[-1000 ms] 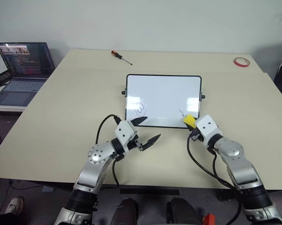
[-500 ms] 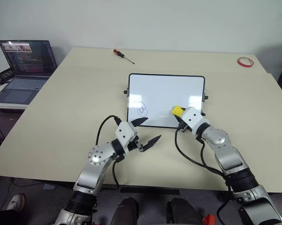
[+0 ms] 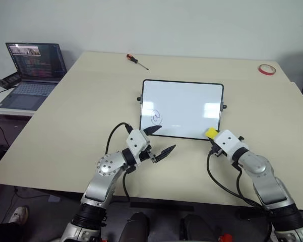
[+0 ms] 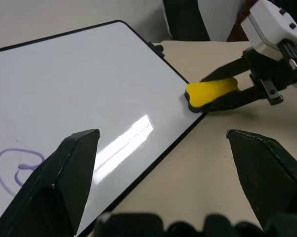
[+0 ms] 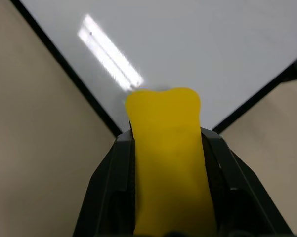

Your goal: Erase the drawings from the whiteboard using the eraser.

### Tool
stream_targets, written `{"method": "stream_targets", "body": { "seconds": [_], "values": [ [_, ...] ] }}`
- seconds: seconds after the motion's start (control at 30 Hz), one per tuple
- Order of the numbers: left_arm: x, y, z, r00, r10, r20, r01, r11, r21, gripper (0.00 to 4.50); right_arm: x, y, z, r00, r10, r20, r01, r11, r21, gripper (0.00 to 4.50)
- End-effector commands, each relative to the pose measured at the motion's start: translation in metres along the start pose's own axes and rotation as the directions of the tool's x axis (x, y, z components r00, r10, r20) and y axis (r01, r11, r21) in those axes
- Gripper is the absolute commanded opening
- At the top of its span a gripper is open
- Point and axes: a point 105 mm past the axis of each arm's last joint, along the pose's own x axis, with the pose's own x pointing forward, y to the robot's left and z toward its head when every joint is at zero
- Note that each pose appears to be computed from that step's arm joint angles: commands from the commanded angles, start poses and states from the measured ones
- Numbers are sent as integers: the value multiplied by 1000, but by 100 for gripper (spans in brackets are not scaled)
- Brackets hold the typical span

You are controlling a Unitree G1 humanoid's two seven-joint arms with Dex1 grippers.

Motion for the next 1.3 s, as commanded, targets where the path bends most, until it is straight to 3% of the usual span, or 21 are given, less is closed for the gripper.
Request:
{"method": "stream_targets", "body": {
  "seconds": [0.03,0.3,0.4,0.63,0.83,1.3],
  "values": [
    [4,0,9,999,-6,36,5,1000,20,450,-4,-5,-16,997,-27,-67,30,999,45,133],
    [-8,8,10,999,32,15,-33,999,41,450,-11,-1,53,958,-53,282,-35,954,298,133],
    [-20,19,8,993,120,-4,-120,992,40,450,-25,0,70,924,-70,377,-55,949,310,133],
    [-60,46,-17,903,410,-124,-413,911,8,450,-18,18,72,917,-73,392,-59,947,315,133],
    [-71,47,-25,869,471,-154,-475,880,8,450,6,19,87,902,-56,428,-74,957,281,133],
    [-59,47,-16,887,443,-128,-446,895,9,450,87,47,193,789,60,612,-182,973,139,133]
  ]
}}
